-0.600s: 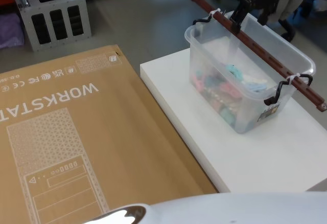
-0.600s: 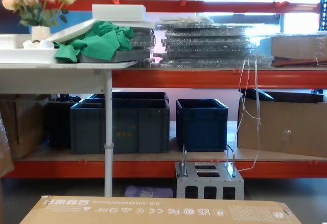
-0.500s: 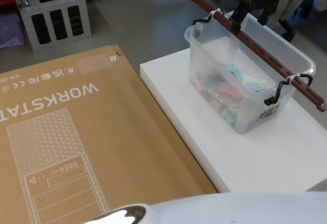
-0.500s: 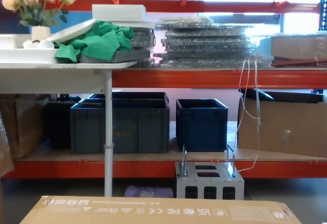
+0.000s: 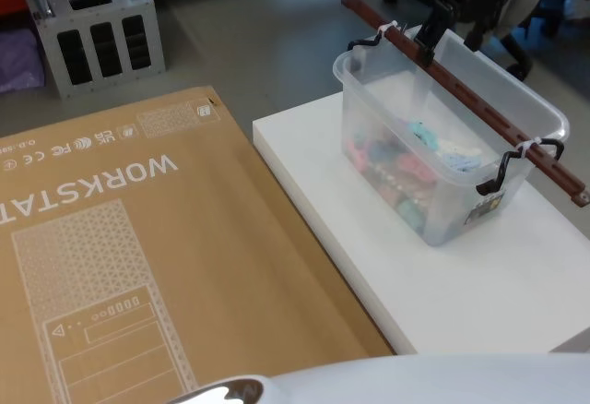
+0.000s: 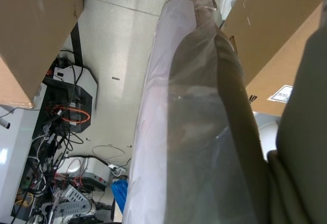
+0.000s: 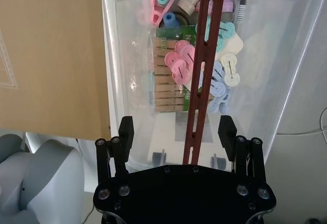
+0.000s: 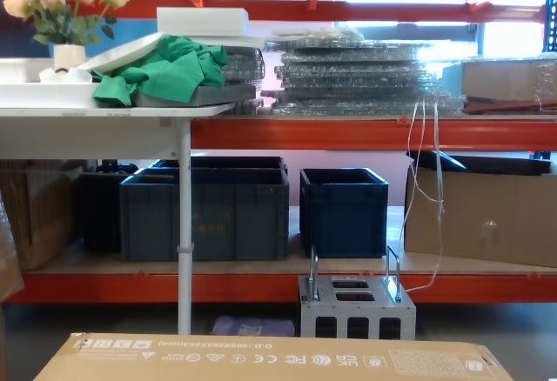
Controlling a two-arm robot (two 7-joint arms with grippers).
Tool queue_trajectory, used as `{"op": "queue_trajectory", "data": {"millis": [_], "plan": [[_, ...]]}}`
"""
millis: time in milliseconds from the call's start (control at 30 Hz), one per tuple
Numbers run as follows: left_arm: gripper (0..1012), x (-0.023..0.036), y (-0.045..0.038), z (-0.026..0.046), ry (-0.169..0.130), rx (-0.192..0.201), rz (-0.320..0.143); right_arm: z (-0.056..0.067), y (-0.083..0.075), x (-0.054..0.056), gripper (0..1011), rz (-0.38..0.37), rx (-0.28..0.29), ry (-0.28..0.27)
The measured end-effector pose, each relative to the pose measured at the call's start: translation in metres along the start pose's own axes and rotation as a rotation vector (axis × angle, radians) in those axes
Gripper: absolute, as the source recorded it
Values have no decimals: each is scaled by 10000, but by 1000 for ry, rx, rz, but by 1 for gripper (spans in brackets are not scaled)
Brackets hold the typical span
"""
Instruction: Use one hand to grasp the basket and place it at the designated location.
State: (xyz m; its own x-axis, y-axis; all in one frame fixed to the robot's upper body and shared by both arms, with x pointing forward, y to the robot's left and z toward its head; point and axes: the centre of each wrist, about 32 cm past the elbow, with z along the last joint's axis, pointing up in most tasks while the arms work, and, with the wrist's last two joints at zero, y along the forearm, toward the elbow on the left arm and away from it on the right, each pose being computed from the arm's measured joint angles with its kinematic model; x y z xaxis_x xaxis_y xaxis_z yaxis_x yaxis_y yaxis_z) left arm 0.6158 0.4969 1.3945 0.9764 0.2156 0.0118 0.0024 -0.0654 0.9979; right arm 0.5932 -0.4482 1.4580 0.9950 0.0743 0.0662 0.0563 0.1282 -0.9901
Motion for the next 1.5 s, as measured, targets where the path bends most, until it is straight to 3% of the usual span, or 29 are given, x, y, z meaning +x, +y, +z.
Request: {"op": "queue_trajectory", "data": {"millis": [500, 800, 1167, 1500], "plan": [[0, 0, 0, 0, 0, 0, 0, 0, 6, -12, 1000, 0, -3, 1], [0, 0, 0, 0, 0, 0, 0, -98, 82, -23, 1000, 7, -11, 17], [0, 0, 0, 0, 0, 0, 0, -187, 170, 46, 1000, 34, -10, 54], [0, 0, 0, 0, 0, 0, 0, -176, 246, 141, 1000, 58, -9, 45]]}}
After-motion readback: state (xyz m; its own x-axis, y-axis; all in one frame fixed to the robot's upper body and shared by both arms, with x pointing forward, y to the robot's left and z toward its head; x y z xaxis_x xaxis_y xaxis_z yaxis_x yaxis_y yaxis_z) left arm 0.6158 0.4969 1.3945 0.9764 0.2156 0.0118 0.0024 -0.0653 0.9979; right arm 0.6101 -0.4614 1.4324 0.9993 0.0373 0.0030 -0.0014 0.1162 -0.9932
